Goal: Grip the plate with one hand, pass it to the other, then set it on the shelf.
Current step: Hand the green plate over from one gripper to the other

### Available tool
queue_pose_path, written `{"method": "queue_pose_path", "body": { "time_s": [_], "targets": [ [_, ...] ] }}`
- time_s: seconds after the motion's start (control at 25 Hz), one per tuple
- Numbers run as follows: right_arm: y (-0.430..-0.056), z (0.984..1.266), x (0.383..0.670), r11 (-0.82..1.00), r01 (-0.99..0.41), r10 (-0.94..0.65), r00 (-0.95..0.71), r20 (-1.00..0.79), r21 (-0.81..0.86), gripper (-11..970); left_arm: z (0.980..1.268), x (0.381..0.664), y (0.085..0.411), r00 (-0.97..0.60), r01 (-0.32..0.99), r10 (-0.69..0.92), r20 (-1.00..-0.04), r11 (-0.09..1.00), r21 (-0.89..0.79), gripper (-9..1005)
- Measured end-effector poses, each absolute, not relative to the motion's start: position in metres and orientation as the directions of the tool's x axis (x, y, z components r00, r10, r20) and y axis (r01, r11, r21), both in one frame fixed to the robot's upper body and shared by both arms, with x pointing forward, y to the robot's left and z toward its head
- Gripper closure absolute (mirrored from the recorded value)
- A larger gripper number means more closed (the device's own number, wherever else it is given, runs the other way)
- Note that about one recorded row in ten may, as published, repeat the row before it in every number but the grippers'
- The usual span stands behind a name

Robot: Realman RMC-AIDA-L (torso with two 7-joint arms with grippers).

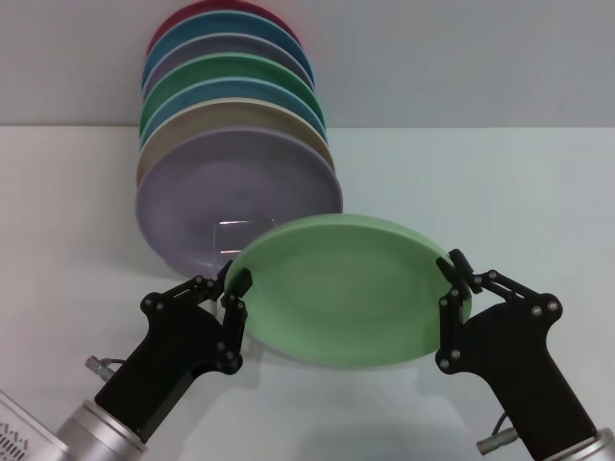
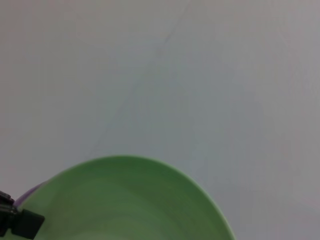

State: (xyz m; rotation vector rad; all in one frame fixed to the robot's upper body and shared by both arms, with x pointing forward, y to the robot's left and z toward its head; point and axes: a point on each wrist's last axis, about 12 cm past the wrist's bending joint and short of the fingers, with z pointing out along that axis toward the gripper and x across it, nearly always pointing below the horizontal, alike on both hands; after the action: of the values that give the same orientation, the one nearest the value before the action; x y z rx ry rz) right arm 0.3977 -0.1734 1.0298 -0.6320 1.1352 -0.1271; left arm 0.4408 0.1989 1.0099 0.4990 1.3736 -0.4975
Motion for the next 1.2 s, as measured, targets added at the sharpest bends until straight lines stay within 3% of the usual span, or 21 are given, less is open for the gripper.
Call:
{"method": "queue_pose_path", "body": {
  "time_s": [0.64,1.2],
  "targets": [
    [-0.1733,1.0292,0.3973,0.818,-0.220,-0.406,0.434,-0.804,-0.531,940,1.0089,0.4430,0.2009,0.110,0.566,-0.048,-0.993,0.824,0.023,964],
    [-0.1765,1.0301,0.3973,0.815,-0.212,-0.409,0.448,-0.795,-0.539,942,1.0090,0.4403,0.2070,0.119,0.539,-0.054,-0.991,0.842,0.018,955]
  ]
}}
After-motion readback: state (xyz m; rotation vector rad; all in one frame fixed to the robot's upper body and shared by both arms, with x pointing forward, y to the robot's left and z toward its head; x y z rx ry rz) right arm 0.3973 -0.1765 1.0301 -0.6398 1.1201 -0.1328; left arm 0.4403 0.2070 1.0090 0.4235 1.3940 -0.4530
